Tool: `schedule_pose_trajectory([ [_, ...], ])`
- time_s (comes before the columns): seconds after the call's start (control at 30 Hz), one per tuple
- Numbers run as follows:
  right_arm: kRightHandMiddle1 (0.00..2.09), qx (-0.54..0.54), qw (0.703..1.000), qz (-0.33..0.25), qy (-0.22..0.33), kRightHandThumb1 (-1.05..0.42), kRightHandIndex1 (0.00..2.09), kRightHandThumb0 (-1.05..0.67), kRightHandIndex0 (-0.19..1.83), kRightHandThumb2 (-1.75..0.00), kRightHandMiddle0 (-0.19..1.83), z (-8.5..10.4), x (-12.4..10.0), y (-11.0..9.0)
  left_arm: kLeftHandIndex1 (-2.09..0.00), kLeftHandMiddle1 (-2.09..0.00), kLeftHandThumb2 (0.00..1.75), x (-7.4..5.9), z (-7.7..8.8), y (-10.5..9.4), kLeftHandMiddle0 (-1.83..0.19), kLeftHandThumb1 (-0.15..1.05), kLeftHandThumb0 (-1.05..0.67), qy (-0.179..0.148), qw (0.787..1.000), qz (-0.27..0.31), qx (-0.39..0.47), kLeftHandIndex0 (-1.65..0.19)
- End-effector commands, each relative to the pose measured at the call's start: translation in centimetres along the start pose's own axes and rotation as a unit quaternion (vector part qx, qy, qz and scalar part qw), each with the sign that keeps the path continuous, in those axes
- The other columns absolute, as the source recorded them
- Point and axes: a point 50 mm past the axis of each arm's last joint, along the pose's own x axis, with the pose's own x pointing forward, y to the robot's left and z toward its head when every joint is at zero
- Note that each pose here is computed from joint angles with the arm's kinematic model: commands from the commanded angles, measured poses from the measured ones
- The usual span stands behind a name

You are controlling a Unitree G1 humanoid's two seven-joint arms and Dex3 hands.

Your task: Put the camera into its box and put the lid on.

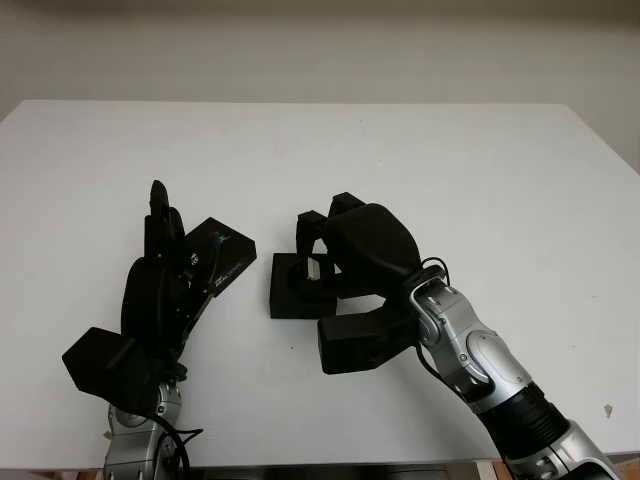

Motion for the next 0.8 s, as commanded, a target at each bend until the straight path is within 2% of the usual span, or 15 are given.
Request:
schedule_pose_trajectory([
  [0.0,1.5,-0.004,0.999,-0.033,-0.01,-0.94,1.3,-0.48,0.24,-0.05,0.52,0.1,0.3,-2.0,-0.05,-0.05,0.37,0.1,0.3,0.0,0.14,1.05,-0.5,-0.005,1.0,-0.002,0.001,0.18],
  [0.13,1.48,-0.004,0.999,-0.04,-0.019,-0.94,1.39,-0.47,0.2,-0.05,0.55,0.6,0.1,-2.9,-0.05,-0.05,0.36,0.2,0.4,0.1,0.14,1.05,-0.51,-0.005,1.0,-0.002,-0.001,0.17],
  [0.4,1.46,0.011,0.999,-0.045,-0.026,-0.94,1.48,-0.46,0.17,-0.06,0.57,0.9,-0.1,-3.3,-0.05,-0.05,0.35,0.4,0.5,0.1,0.14,1.05,-0.5,-0.007,1.0,-0.005,-0.003,0.17],
  [0.6,1.52,0.129,0.991,-0.033,-0.01,-0.96,1.42,-0.39,0.14,-0.06,0.51,0.4,0.0,-2.9,-0.06,-0.06,0.34,0.3,0.5,0.0,0.13,1.05,-0.52,-0.002,1.0,0.001,-0.004,0.16],
  [0.77,1.58,0.242,0.97,-0.013,0.016,-0.97,1.3,-0.36,0.1,-0.06,0.42,-0.6,0.1,-1.7,-0.05,-0.05,0.35,0.2,0.6,0.2,0.14,1.05,-0.5,-0.005,1.0,-0.004,0.001,0.17],
])
